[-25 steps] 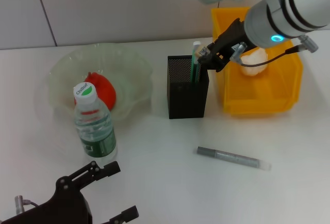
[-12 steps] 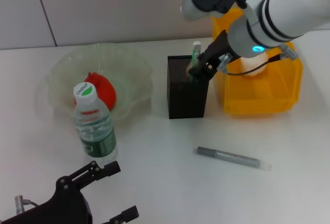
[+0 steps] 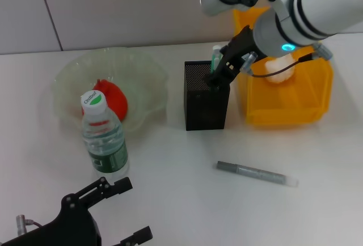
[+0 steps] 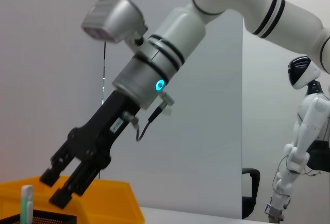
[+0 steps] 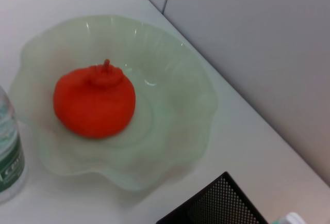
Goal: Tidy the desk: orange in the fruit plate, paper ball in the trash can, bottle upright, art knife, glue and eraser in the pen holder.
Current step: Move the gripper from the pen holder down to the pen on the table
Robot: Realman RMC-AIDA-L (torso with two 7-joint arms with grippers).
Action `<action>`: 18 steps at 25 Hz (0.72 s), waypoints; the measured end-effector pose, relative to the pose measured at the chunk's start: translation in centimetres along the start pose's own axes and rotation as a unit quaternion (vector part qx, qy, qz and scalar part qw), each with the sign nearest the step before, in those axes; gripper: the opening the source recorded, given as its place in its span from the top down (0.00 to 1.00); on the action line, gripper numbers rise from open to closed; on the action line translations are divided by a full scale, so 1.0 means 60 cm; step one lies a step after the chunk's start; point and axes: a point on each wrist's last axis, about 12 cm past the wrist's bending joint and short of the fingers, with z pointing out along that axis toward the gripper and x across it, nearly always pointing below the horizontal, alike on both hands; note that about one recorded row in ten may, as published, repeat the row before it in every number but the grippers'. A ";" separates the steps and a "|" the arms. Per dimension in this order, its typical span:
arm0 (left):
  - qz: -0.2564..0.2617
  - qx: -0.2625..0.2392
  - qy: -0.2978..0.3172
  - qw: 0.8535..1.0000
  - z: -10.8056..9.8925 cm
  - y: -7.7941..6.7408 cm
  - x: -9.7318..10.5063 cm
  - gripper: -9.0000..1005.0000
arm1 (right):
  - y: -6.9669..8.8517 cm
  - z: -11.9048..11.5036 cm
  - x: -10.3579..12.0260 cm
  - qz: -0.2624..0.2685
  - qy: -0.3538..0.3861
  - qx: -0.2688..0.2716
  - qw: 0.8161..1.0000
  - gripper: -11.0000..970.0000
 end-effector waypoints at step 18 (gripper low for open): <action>-0.007 -0.003 0.003 1.000 -0.005 -0.001 0.001 0.19 | 0.005 -0.156 0.046 0.051 0.031 -0.101 0.993 0.14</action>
